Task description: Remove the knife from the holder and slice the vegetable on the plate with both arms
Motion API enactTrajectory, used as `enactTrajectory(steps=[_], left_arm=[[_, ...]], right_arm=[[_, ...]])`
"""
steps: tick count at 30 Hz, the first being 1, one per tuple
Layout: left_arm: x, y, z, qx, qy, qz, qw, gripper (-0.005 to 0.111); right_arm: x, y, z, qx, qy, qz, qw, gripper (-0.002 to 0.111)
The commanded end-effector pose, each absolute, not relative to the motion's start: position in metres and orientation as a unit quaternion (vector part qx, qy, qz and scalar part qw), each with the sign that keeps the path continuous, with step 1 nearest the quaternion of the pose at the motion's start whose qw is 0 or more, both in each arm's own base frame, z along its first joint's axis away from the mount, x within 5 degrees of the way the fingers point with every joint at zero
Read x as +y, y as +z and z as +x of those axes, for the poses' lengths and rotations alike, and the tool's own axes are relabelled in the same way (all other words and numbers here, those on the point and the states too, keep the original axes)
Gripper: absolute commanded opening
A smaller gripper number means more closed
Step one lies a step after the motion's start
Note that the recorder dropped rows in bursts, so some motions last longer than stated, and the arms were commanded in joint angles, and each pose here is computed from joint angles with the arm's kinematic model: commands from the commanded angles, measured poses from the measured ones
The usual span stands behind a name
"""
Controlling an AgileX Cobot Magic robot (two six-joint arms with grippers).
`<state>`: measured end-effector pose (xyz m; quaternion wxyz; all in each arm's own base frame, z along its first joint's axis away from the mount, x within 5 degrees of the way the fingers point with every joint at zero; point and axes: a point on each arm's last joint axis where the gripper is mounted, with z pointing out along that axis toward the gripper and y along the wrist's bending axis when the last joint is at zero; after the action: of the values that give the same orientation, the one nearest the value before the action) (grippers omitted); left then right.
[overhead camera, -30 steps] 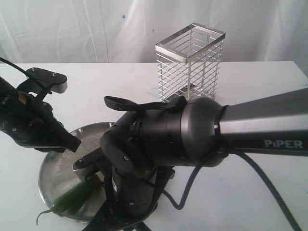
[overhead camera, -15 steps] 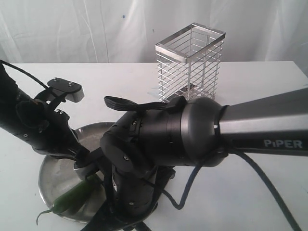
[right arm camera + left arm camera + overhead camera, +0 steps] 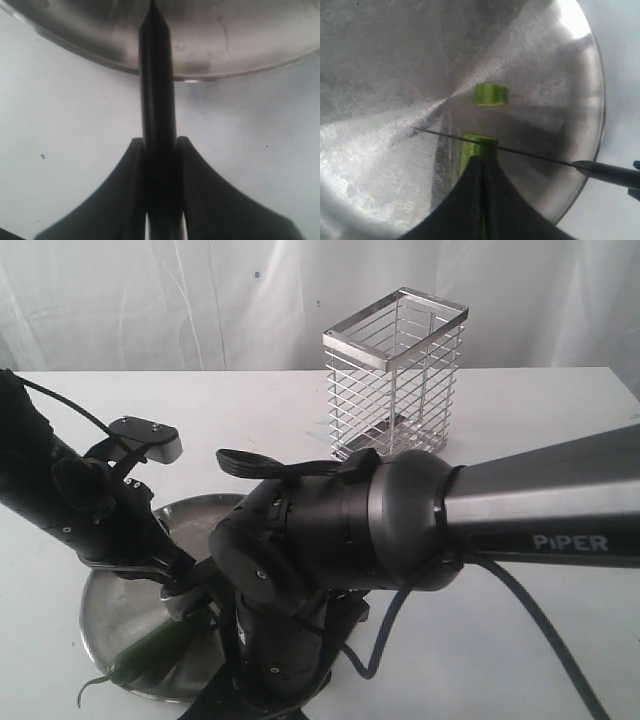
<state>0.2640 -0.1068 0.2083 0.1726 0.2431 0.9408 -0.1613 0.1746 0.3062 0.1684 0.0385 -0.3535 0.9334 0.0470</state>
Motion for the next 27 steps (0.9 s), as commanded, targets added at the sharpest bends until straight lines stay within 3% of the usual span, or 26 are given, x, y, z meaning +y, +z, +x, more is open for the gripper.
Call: enactTrajectory(steps=[1,27], left_arm=[[-0.1035,0.2043,0.2673,0.941,-0.147,0.243,0.183,0.0],[-0.1039,0.2043,0.2671,0.942,-0.151,0.237,0.181,0.0]], right_arm=[[0.3066,0.1745,0.1731,0.933,0.06,-0.351,0.04,0.0],[0.3121,0.1755,0.1737,0.946,0.09,-0.306,0.05,0.0]])
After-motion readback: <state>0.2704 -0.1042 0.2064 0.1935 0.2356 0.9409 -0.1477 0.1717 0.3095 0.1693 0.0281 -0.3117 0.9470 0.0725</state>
